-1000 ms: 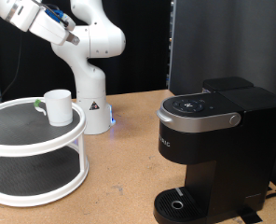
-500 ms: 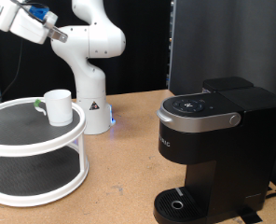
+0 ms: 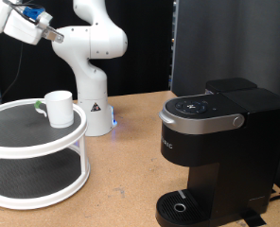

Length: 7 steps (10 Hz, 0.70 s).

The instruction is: Make a cup of coffee with the keurig machine

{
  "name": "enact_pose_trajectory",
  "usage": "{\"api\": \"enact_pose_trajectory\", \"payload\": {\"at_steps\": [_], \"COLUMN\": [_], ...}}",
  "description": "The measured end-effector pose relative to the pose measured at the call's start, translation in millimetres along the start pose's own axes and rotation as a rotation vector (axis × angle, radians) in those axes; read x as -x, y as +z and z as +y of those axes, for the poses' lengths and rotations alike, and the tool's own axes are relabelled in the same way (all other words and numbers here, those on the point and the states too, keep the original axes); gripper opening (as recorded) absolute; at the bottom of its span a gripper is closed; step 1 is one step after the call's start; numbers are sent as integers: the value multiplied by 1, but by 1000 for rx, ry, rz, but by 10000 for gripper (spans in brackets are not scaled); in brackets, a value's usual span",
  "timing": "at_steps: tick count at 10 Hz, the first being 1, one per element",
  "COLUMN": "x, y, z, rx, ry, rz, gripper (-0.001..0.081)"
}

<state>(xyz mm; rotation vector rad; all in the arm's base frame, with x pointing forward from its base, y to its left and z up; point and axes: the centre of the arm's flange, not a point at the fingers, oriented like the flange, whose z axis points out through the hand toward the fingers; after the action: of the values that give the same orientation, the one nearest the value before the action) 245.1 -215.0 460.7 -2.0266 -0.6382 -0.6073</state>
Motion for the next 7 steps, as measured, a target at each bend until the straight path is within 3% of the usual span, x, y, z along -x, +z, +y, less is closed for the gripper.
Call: {"api": "enact_pose_trajectory", "payload": {"at_steps": [3, 7], "x": [15, 27], "y": [-11, -18], "z": [4, 9], "rx": [2, 0], "ry": [5, 12], "rz": [33, 24], "gripper": [7, 7]}}
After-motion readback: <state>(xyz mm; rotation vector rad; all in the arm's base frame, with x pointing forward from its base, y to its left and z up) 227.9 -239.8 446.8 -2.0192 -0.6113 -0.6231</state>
